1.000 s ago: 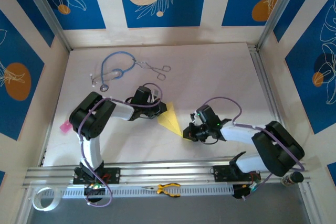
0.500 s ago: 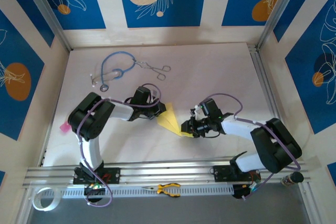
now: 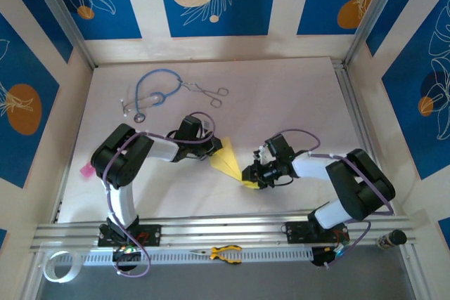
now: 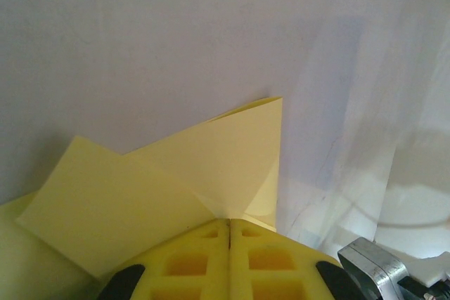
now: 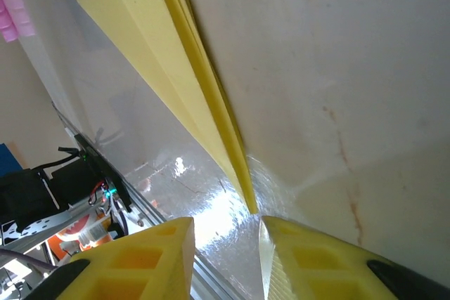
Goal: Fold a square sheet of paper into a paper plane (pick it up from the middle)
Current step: Fourth fold the wing at the center of the table, then turn over the paper at the center of the table.
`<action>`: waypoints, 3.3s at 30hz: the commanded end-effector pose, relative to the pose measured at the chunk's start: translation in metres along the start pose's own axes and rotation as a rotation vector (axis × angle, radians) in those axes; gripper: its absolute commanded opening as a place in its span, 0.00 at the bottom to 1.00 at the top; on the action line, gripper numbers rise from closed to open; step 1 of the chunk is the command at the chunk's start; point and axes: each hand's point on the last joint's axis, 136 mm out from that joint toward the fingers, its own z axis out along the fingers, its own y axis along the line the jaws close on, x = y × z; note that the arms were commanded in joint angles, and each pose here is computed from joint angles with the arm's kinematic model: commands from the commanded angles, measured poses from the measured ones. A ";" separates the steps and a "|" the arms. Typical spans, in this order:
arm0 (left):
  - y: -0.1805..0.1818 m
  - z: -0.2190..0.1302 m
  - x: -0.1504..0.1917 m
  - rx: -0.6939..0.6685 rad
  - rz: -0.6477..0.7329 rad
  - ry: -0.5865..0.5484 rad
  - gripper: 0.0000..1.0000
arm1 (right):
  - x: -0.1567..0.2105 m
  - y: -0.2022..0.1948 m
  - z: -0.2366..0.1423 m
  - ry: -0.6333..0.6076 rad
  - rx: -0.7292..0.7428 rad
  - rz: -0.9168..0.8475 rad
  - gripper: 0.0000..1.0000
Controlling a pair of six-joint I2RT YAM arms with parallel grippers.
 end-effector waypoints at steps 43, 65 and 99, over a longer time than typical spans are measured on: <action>0.039 -0.010 0.012 -0.151 -0.087 0.012 0.04 | 0.003 -0.017 -0.001 -0.207 0.190 0.105 0.32; 0.039 -0.009 0.013 -0.143 -0.090 0.019 0.04 | -0.003 0.003 0.007 -0.239 0.144 0.064 0.29; 0.037 -0.009 0.011 -0.139 -0.095 0.017 0.04 | -0.020 0.014 0.010 -0.291 0.064 0.039 0.28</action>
